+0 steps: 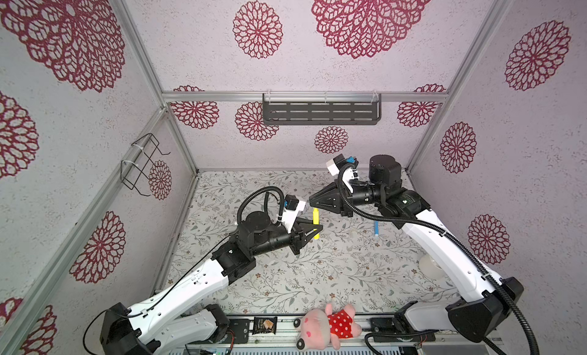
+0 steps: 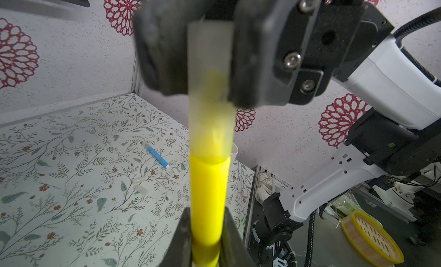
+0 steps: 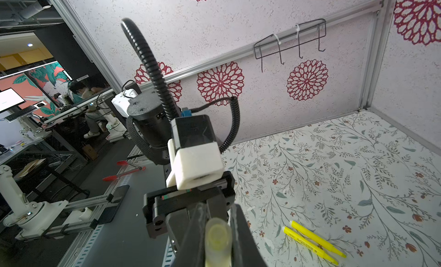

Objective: Insert pens into pen caps
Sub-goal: Put on the pen cap to the pen.

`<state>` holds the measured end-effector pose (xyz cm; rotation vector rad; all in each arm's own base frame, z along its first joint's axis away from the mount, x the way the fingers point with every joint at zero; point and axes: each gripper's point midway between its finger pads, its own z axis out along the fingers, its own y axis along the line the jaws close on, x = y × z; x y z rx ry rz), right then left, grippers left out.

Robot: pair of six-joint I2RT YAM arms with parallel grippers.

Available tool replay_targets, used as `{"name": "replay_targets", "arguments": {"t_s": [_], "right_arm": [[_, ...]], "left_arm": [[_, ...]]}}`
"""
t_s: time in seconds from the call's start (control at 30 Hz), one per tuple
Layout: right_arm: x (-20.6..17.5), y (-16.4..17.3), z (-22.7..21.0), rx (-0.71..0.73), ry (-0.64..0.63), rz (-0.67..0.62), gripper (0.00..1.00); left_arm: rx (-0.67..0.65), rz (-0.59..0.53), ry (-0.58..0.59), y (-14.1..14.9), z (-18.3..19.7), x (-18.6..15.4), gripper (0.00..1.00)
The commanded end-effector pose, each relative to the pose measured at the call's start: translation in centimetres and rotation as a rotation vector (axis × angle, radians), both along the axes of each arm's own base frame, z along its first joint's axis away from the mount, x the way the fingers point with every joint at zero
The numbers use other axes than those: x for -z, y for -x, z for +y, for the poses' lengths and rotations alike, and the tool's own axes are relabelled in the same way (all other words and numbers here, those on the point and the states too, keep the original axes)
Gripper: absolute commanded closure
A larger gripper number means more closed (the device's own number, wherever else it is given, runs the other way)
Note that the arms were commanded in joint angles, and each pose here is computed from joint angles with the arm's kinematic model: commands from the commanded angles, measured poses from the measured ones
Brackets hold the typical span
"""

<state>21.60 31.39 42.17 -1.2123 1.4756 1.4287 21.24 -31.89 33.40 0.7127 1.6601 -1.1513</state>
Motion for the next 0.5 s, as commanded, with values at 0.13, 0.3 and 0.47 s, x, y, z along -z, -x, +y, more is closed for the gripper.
{"name": "replay_targets", "arguments": {"t_s": [0.13,0.3,0.47], "right_arm": [[2.0,1.5,-0.2,-0.034,0.015,0.002,1.0],[4.1,2.2,-0.3,-0.048,0.032,0.053,1.0],[6.0,2.8,-0.3,-0.058,0.045,0.101,1.0]], "left_arm": [[0.035,-0.063,0.094,0.7,0.5,-2.8,1.0],[0.06,-0.088,0.124,1.2,1.3,-4.5,1.0],[0.052,-0.11,0.155,0.9,2.5,-5.9,1.0]]}}
